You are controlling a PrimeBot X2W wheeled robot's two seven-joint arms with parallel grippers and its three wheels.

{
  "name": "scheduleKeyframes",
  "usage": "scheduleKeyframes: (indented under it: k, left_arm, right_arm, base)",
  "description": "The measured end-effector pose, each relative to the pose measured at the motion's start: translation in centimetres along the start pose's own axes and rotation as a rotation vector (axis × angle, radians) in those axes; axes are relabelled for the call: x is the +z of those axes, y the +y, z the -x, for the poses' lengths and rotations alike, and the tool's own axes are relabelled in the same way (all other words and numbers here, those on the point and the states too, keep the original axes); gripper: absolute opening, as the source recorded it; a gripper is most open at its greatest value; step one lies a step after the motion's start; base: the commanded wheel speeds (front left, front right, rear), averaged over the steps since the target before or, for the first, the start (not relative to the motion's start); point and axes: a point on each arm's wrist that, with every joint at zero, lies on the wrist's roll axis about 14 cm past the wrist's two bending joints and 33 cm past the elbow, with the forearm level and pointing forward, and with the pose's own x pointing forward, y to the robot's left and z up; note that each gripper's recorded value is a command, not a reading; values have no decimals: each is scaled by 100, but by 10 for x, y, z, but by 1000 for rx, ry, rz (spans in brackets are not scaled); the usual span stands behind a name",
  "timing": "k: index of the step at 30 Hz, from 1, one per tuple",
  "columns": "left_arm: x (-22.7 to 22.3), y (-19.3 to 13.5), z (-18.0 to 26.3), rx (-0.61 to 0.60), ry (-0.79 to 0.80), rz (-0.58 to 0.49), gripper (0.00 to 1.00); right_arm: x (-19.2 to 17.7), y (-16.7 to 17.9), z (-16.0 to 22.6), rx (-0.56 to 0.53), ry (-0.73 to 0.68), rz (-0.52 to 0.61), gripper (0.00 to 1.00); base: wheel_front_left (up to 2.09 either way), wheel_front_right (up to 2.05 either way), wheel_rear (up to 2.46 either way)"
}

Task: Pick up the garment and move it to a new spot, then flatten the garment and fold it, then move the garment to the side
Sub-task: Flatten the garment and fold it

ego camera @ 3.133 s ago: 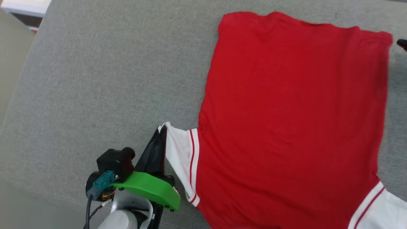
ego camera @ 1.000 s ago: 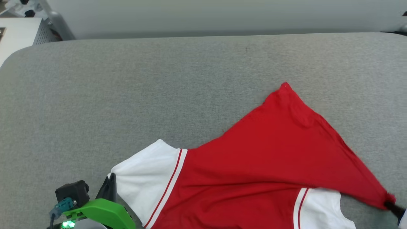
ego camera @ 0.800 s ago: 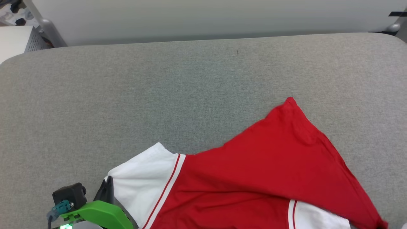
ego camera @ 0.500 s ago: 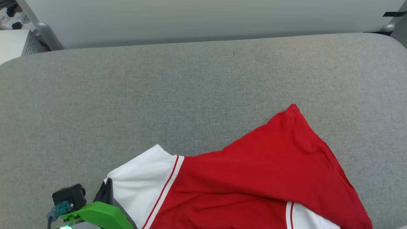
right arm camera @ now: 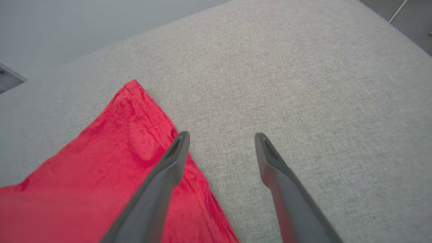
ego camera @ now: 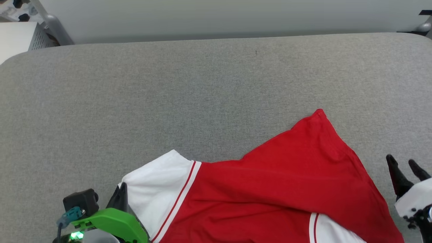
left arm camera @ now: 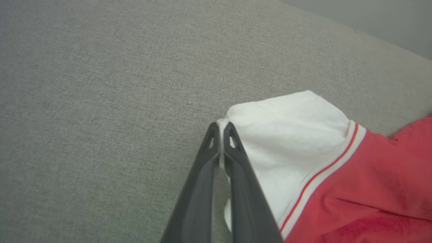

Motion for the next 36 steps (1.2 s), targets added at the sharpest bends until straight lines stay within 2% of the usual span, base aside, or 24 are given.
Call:
scheduleKeyframes:
  k: [6,10,19,26,33,34,35,36]
  left_arm:
    - [6,-7,-7,-18,-19,4,0]
    - [6,-8,-10,-21,-23,5,0]
    - [2,-7,-18,-14,-20,5,0]
    - [-7,-2,-27,8,4,15,0]
    - [-15,2,-33,25,24,19,0]
    - [-15,3,-33,26,25,19,0]
    - [-16,3,-33,27,26,20,0]
    - [-16,3,-34,27,27,20,0]
  right_arm:
    - [24,25,-39,91,-30,99,100]
    - [25,44,-63,171,67,199,100]
    - [-12,82,-92,324,432,333,100]
    - [-36,105,-111,397,546,378,100]
    - [-68,100,-116,398,708,388,100]
    - [-70,99,-115,399,724,383,70]
    - [-72,99,-114,401,740,383,48]
    - [-73,100,-114,403,751,377,0]
  base:
    - [0,0,0]
    - [0,0,0]
    - [0,0,0]
    - [0,0,0]
    - [0,0,0]
    - [0,0,0]
    - [0,0,0]
    - [0,0,0]
